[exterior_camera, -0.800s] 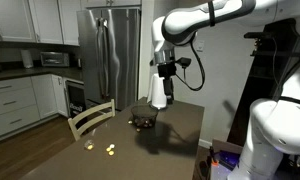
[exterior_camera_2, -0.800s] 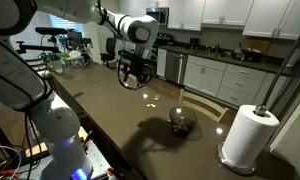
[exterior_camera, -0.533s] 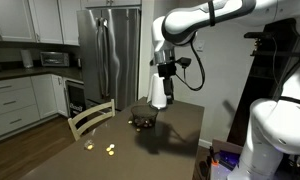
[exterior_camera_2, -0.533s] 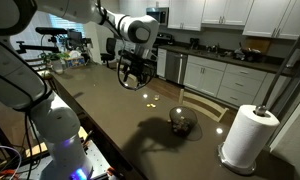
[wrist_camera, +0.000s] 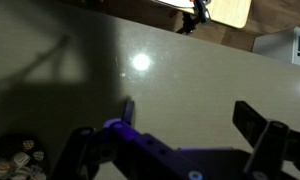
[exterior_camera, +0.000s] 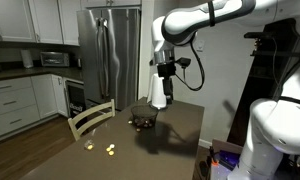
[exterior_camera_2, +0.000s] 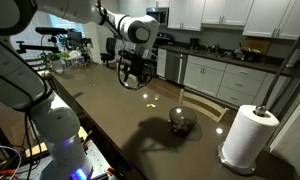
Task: Move trash bin to the left
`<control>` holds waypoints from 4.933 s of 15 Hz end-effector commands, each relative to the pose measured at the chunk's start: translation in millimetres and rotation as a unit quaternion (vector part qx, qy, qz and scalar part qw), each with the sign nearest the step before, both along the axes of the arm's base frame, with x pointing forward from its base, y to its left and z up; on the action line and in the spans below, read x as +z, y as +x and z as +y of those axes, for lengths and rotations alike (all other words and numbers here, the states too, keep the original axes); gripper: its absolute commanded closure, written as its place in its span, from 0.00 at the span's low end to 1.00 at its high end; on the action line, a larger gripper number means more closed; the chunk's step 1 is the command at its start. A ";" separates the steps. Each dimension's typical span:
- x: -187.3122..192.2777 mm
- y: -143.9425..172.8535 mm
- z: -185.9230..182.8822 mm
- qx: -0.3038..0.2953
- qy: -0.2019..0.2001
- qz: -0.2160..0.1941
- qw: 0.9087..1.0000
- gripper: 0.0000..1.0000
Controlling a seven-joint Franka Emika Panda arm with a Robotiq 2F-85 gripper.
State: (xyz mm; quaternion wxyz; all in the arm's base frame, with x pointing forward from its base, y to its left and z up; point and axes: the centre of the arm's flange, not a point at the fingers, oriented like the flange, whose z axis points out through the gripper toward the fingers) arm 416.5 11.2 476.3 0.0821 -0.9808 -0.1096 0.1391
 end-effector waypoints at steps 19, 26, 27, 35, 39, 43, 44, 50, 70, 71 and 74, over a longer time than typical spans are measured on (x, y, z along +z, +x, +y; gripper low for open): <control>-80.8 135.2 -85.0 0.033 -0.104 -0.091 0.990 0.00; -105.3 171.4 -102.6 0.090 -0.067 -0.080 0.990 0.00; -106.0 171.1 -99.7 0.097 -0.068 -0.075 0.990 0.00; -135.2 177.3 -106.6 0.089 -0.075 -0.082 0.990 0.00; -168.7 180.5 -126.3 0.082 -0.073 -0.087 0.990 0.00; -197.7 181.7 -137.9 0.075 -0.057 -0.069 0.993 0.00; -202.3 180.7 -137.8 0.072 -0.053 -0.062 0.994 0.00; -222.4 183.6 -128.4 0.068 -0.036 -0.056 0.995 0.25; -205.4 186.8 -120.1 0.076 -0.063 -0.074 0.992 0.95; -196.5 186.0 -116.2 0.081 -0.071 -0.081 0.991 0.96; -174.9 185.0 -97.6 0.106 -0.096 -0.095 0.985 0.95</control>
